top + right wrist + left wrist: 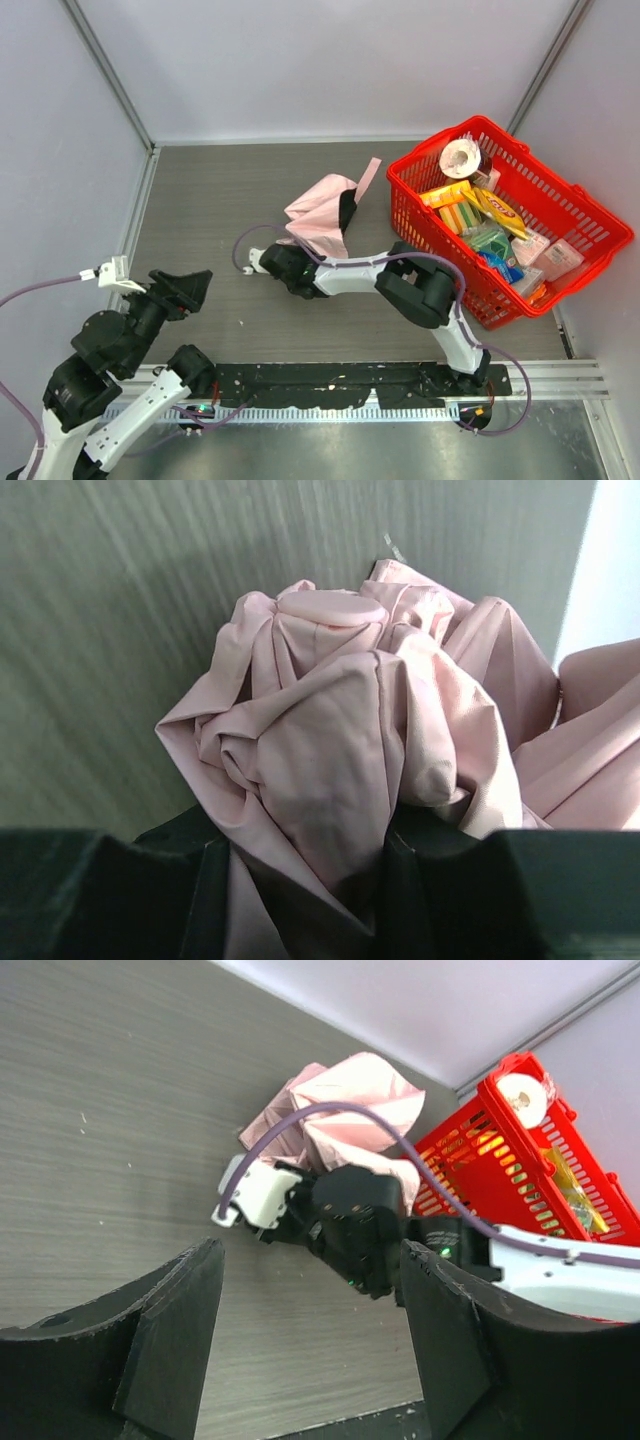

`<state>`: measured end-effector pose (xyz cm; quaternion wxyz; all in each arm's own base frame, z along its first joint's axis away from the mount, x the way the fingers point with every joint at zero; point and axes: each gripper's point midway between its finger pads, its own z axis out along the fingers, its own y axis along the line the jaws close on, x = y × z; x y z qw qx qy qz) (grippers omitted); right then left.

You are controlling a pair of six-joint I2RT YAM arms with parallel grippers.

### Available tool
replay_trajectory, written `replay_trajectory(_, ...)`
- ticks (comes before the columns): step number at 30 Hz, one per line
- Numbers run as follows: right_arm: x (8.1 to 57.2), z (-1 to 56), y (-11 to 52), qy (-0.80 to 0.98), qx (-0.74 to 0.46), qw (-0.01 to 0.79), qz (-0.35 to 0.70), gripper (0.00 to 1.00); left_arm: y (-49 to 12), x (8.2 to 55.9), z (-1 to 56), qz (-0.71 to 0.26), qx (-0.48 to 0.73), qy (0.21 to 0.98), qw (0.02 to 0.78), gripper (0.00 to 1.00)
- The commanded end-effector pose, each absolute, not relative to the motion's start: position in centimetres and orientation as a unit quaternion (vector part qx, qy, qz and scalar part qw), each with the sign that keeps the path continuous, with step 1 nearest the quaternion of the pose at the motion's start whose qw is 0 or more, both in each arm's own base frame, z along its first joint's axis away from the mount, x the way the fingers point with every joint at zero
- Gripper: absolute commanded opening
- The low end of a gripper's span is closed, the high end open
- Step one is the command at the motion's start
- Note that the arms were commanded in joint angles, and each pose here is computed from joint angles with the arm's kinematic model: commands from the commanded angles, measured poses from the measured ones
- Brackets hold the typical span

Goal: Put away the umbrella

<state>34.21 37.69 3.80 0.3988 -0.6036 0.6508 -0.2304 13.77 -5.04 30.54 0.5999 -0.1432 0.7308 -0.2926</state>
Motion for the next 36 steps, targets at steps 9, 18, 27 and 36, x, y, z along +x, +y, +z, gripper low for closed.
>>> replay_trajectory(9,22.0,-4.0,36.3,0.765,-0.618,0.136,0.116,0.01,-10.3,14.4,28.6,-0.387,-0.169,0.751,0.509,0.63)
replay_trajectory(18,18.2,-5.7,35.7,0.803,-0.531,0.006,0.271,0.01,-13.2,15.8,23.1,-0.377,-0.228,0.8,0.408,0.59)
replay_trajectory(27,17.5,-5.7,34.9,0.799,-0.452,-0.05,0.393,0.01,-15.6,19.8,18.9,-0.412,-0.332,0.756,0.386,0.8)
replay_trajectory(36,19.0,-5.7,34.2,0.801,-0.417,-0.039,0.427,0.01,-16.5,24.1,13.3,-0.287,-0.446,0.779,0.334,0.85)
